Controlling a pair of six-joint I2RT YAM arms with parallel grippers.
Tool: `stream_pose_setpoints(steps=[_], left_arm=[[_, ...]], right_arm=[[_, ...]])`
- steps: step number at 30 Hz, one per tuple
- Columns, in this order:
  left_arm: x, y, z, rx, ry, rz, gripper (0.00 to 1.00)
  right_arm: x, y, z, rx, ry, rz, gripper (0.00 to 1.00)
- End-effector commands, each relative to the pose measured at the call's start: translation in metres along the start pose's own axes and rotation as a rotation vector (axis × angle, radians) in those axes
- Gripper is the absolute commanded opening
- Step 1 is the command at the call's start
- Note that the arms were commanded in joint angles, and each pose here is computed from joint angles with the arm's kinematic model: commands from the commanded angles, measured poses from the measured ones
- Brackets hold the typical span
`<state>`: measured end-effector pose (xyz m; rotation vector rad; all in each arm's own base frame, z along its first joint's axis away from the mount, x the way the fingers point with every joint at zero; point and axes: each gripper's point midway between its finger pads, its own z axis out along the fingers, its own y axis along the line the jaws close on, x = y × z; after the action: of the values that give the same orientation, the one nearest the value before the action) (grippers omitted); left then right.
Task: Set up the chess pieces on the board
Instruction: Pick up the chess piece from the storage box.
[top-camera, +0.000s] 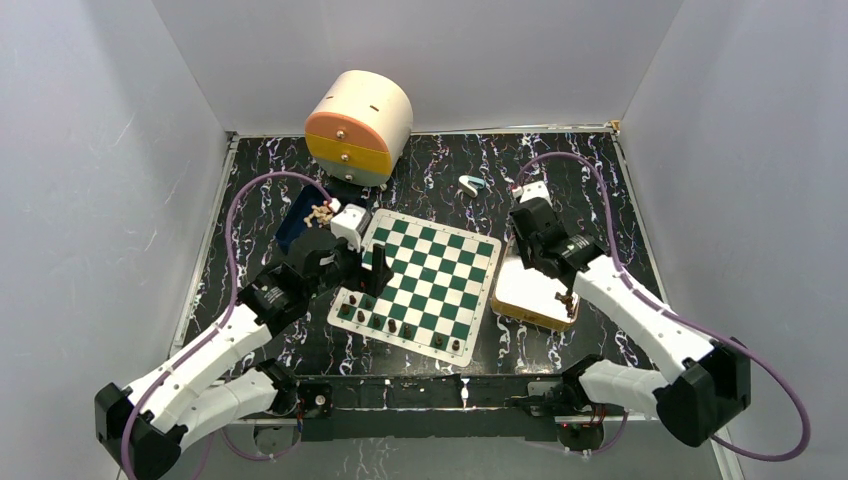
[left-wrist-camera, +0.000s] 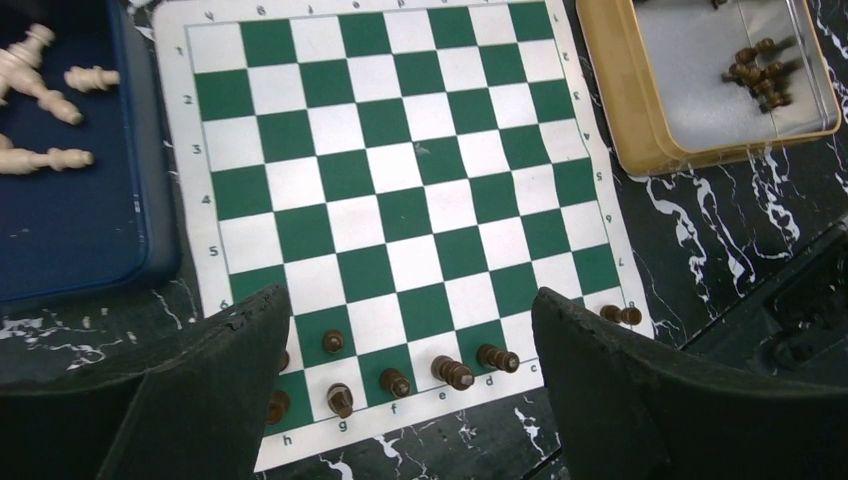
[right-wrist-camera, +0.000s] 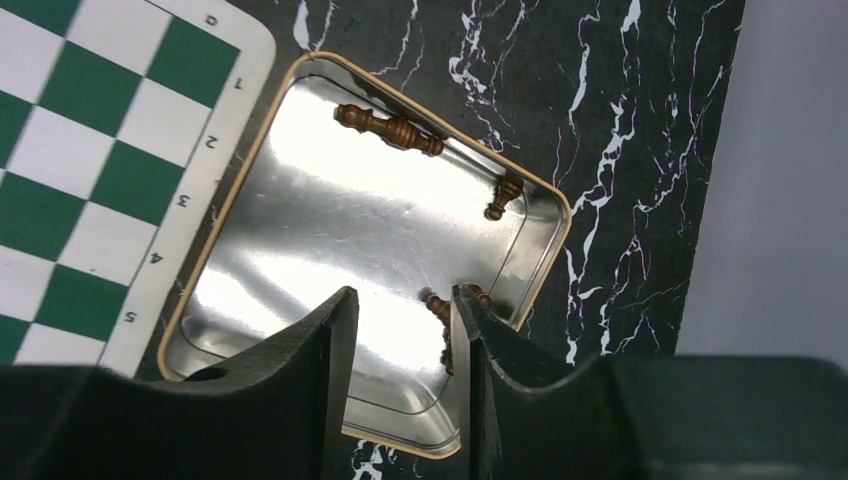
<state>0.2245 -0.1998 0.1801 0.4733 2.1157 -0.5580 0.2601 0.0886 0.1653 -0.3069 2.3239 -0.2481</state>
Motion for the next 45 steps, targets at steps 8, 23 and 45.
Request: stream_pose_setpoints(steps=[8, 23, 45], left_arm=[[-0.009, 0.008, -0.019, -0.025, -0.077, 0.075, 0.89], [-0.011, 0.003, -0.021, 0.002, -0.087, 0.092, 0.89], [-0.011, -0.002, -0.023, 0.033, -0.09, 0.096, 0.89]], right_arm=[[0.056, -0.027, 0.041, -0.138, 0.339, -0.253, 0.36], [0.113, -0.023, 0.068, -0.205, 0.561, -0.324, 0.31], [0.132, -0.033, 0.081, -0.153, 0.63, -0.379, 0.38]])
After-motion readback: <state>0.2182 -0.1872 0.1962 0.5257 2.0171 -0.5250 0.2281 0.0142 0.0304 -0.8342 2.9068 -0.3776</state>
